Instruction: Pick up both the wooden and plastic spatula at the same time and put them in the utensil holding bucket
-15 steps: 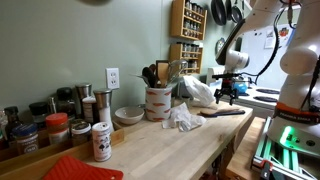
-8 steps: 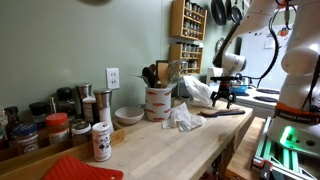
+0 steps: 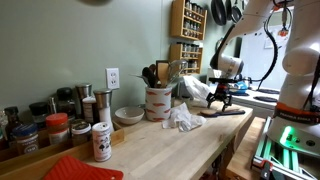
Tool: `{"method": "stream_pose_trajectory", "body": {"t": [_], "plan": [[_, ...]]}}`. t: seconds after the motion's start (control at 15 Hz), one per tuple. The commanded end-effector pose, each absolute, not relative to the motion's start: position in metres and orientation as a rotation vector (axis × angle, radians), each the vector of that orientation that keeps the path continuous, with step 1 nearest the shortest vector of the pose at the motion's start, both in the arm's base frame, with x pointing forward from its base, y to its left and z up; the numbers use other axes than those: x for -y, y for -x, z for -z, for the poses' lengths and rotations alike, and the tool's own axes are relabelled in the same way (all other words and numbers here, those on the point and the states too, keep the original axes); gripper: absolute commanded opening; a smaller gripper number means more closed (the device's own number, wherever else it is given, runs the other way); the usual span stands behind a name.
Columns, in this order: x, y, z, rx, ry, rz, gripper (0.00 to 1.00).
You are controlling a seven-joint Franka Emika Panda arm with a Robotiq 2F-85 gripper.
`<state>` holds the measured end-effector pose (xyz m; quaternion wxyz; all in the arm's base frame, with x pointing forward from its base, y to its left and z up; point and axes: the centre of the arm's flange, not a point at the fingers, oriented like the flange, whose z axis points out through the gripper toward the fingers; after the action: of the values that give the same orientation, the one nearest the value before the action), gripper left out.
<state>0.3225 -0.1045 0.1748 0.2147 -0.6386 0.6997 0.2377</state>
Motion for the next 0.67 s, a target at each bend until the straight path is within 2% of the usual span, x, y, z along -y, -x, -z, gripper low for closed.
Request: {"method": "stream_pose_trajectory", "body": {"t": [0.0,0.6], "plan": [[0.093,-0.312,-0.164,-1.891,1.791,-0.632,1.00],[0.098,-0.324,-0.162,-1.910,1.801,-0.656,1.00]]}}
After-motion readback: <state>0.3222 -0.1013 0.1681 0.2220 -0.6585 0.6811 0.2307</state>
